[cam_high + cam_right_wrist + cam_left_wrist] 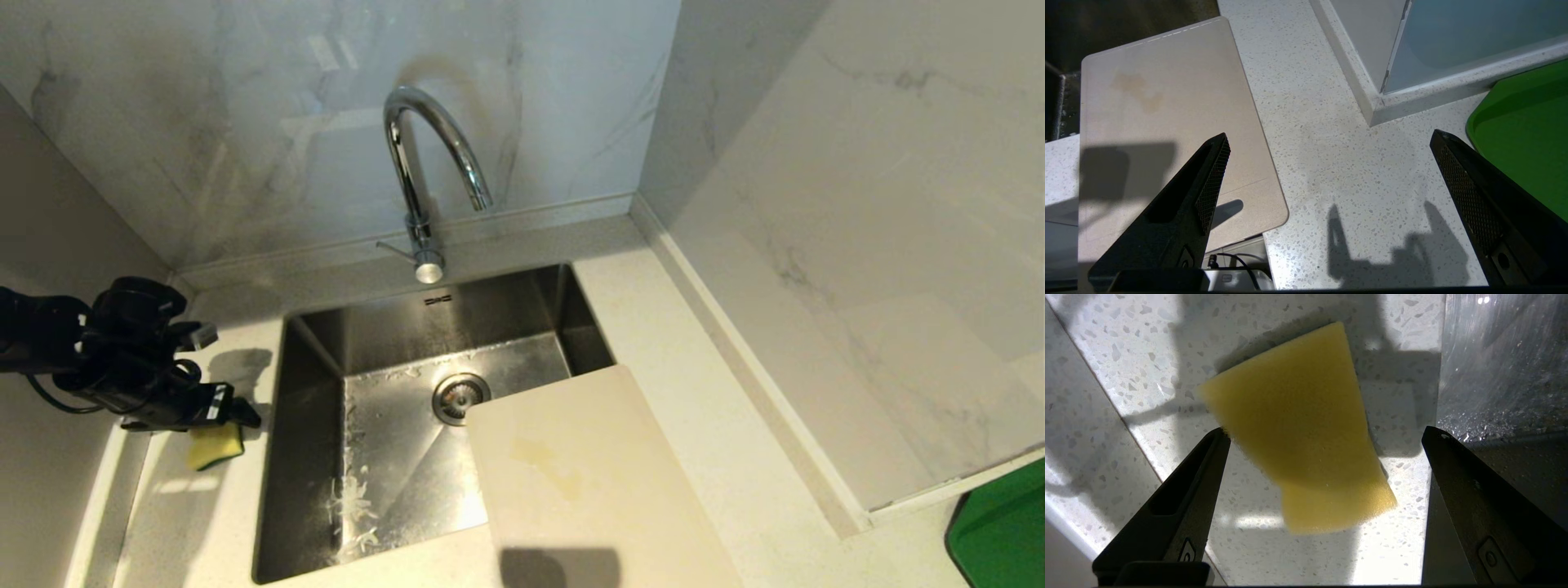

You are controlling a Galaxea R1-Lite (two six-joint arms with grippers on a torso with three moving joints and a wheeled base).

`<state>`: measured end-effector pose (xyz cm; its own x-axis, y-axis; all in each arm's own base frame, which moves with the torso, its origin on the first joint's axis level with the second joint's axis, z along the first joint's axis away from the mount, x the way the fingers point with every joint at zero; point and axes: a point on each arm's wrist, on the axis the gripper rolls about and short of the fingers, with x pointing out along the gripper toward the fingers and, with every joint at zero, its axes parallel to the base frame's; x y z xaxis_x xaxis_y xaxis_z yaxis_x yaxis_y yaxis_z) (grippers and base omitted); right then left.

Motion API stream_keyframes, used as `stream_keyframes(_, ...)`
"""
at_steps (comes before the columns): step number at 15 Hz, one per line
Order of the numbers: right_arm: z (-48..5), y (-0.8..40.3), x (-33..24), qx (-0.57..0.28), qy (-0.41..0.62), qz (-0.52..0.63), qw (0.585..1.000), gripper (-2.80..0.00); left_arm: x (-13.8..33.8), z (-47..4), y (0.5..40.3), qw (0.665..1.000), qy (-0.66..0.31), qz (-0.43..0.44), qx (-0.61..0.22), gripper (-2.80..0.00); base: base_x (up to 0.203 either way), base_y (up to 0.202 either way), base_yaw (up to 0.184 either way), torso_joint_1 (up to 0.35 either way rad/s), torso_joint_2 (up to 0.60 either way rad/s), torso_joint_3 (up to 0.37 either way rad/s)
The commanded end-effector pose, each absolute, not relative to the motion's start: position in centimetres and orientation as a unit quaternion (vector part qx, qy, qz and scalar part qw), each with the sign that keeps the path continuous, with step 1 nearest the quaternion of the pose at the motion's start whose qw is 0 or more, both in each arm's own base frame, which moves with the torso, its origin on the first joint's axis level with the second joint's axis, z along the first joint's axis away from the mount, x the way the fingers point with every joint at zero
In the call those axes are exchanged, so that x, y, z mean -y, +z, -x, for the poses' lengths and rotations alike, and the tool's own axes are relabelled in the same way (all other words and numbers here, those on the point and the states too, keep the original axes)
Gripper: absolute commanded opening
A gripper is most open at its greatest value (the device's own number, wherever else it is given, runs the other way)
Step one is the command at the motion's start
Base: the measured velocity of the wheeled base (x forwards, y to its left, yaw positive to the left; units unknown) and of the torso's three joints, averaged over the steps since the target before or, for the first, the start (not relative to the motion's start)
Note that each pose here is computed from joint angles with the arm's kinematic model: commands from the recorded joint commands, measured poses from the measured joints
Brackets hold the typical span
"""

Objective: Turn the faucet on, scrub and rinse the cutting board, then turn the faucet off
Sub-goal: Turn on the tap

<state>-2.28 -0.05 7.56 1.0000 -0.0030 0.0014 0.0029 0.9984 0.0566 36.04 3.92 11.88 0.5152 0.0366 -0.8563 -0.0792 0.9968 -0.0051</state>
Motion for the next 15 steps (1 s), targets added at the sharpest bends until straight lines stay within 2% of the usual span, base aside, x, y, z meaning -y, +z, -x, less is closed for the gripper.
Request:
stream_keyframes(1, 2.3, 7.5, 0.1, 0.001, -0.002, -0.028, 1.000, 0.00, -4.0, -36.2, 11.6, 0.868, 0.034, 0.022, -0.494, 0.00, 0.000, 0.000, 0.000, 0.000, 0.00, 0.000)
stream_keyframes(5, 2.3, 7.5, 0.1, 0.001, -0.002, -0.028, 1.000, 0.00, -4.0, -36.2, 11.1, 0.864, 0.033, 0.022, -0.502, 0.00, 0.000, 0.000, 0.000, 0.000, 0.00, 0.000)
stream_keyframes(6, 2.3, 7.5, 0.1, 0.001, -0.002, -0.028, 1.000, 0.00, -3.9, -36.1, 11.0, 0.863, 0.032, 0.021, -0.504, -1.12, 0.000, 0.000, 0.000, 0.000, 0.00, 0.000)
stream_keyframes(7, 2.3, 7.5, 0.1, 0.001, -0.002, -0.028, 1.000, 0.00, -3.9, -36.1, 10.9, 0.862, 0.031, 0.021, -0.505, -2.80, 0.000, 0.000, 0.000, 0.000, 0.00, 0.000)
stream_keyframes(15, 2.3, 7.5, 0.1, 0.001, -0.002, -0.028, 1.000, 0.00, -3.9, -35.8, 11.4, 0.864, 0.031, 0.020, -0.502, -2.80, 0.000, 0.000, 0.000, 0.000, 0.00, 0.000)
